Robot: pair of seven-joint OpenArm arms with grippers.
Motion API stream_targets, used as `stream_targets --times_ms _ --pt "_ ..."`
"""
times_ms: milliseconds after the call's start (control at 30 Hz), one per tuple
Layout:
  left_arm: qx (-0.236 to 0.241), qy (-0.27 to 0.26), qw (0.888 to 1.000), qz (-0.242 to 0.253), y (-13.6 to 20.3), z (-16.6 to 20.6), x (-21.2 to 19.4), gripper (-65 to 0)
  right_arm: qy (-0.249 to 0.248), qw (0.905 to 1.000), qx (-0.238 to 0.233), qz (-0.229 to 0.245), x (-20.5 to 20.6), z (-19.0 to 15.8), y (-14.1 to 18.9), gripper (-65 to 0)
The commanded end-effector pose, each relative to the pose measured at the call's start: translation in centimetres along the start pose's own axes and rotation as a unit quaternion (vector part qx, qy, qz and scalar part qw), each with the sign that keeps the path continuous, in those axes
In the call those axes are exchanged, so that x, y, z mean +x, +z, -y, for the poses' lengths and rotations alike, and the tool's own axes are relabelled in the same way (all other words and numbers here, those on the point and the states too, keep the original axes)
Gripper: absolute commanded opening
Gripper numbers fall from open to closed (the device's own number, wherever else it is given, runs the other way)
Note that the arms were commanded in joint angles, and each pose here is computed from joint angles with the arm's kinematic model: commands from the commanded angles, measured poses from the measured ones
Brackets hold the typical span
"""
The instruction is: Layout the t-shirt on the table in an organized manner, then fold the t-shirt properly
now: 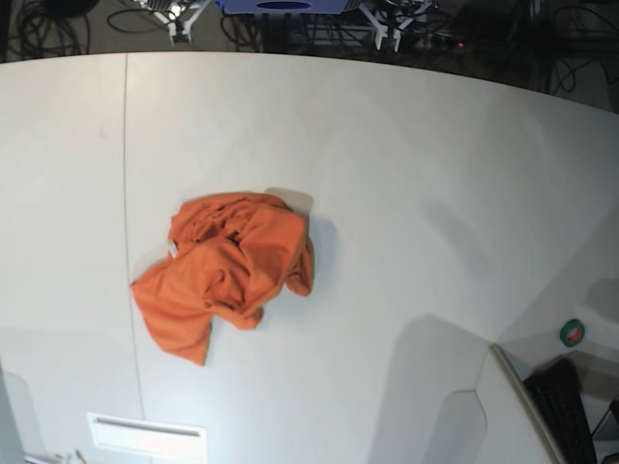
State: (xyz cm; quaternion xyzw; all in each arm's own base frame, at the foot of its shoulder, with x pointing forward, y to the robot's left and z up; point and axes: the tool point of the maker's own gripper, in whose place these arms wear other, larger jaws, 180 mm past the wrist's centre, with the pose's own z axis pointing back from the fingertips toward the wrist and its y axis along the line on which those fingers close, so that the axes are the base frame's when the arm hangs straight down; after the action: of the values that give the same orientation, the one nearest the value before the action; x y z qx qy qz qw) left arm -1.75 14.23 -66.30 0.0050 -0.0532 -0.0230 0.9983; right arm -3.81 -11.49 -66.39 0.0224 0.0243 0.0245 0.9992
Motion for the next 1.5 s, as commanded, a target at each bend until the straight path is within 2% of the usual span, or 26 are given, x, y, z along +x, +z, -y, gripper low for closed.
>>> stream_targets --times_ms 0,100,167,200,700,833,1033,1233,1367,1467 --pt "0.003 -0.003 1.0 -0.004 0.1 -0.2 -0.7 -23.5 -0.002 1.0 0.001 0.001 -0.2 0.1 0.0 -65.0" --pt "0.003 -0.004 1.0 -0.005 0.2 -0.2 -1.0 -41.1 -0.001 1.0 0.001 0.0 -0.2 0.1 0.0 -65.0" --pt "0.003 -0.003 1.0 -0.005 0.2 -0.2 -1.0 -59.9 0.001 1.0 0.0 0.0 -0.2 0.2 0.0 -65.0" --pt "0.003 0.0 1.0 -0.005 0.2 -0.2 -1.0 -65.0 0.001 1.0 0.0 0.0 -0.2 0.2 0.0 -65.0" --pt "0.003 -0.005 1.0 -0.013 0.3 -0.3 -1.9 -65.0 0.002 1.0 -0.006 -0.005 -0.6 1.1 0.1 -65.0" --pt "0.013 -0.009 1.0 -0.024 0.7 -1.6 -3.7 -65.0 -0.002 0.9998 -0.007 -0.018 -3.0 1.2 0.2 -65.0" --pt "0.039 -0.031 0.999 0.005 2.6 -5.5 -6.0 -65.0 0.002 0.9996 -0.009 -0.026 -6.6 1.1 1.3 -65.0" --pt "0.048 -0.059 0.996 0.046 5.8 -7.5 -7.1 -65.0 0.008 0.9999 -0.012 -0.007 -7.5 0.8 4.7 -65.0" --pt "0.047 -0.081 0.993 0.075 8.6 -8.3 -7.3 -65.0 0.012 0.9997 -0.014 0.018 -7.1 0.6 8.3 -65.0" --pt "0.043 -0.105 0.987 0.111 11.1 -8.6 -6.0 -65.0 0.014 0.9987 -0.015 0.046 -5.8 0.3 11.4 -65.0"
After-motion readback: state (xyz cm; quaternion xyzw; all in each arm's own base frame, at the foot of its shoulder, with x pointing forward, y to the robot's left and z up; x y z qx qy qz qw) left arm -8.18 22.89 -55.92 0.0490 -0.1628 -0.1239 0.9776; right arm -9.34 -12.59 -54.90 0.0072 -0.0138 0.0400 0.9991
